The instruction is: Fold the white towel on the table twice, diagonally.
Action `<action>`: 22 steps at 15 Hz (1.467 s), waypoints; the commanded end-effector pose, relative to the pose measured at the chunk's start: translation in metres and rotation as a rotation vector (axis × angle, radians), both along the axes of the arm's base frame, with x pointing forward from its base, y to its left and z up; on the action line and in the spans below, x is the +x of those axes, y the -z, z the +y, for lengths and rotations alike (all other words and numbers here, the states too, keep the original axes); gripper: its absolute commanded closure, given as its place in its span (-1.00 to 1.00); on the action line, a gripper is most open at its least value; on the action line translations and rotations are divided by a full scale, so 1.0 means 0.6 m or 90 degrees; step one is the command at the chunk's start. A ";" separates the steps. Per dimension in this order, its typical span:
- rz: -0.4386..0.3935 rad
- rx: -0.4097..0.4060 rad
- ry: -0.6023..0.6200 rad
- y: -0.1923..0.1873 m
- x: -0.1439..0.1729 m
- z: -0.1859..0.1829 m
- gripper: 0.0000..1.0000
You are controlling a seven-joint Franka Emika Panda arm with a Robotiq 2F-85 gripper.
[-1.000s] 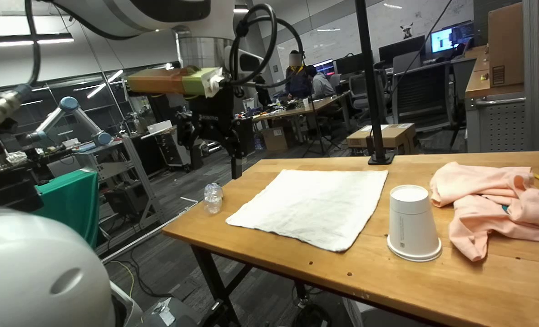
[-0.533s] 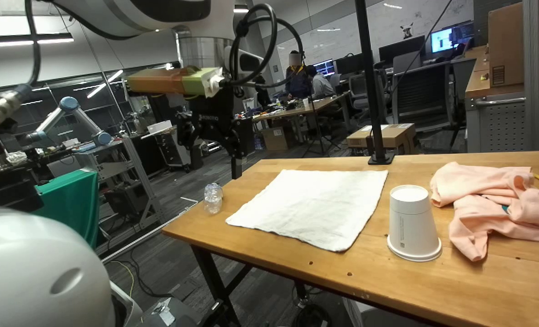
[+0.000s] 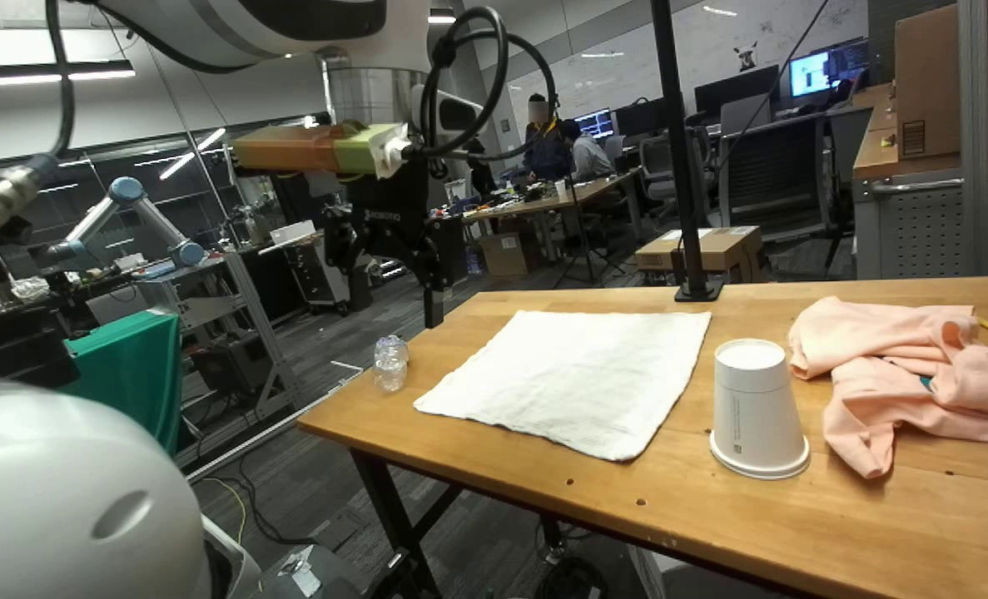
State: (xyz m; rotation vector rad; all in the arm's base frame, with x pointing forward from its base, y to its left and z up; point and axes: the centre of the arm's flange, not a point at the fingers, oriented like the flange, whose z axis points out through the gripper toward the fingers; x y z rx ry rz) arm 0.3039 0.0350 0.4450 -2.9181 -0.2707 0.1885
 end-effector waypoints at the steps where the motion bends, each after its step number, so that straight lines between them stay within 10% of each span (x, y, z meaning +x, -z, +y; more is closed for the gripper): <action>1: 0.000 0.000 0.000 0.000 0.000 0.000 -1.00; 16: 0.003 -0.002 0.000 0.013 0.018 0.030 -1.00; 22: -0.157 -0.026 -0.007 0.032 0.088 0.059 -1.00</action>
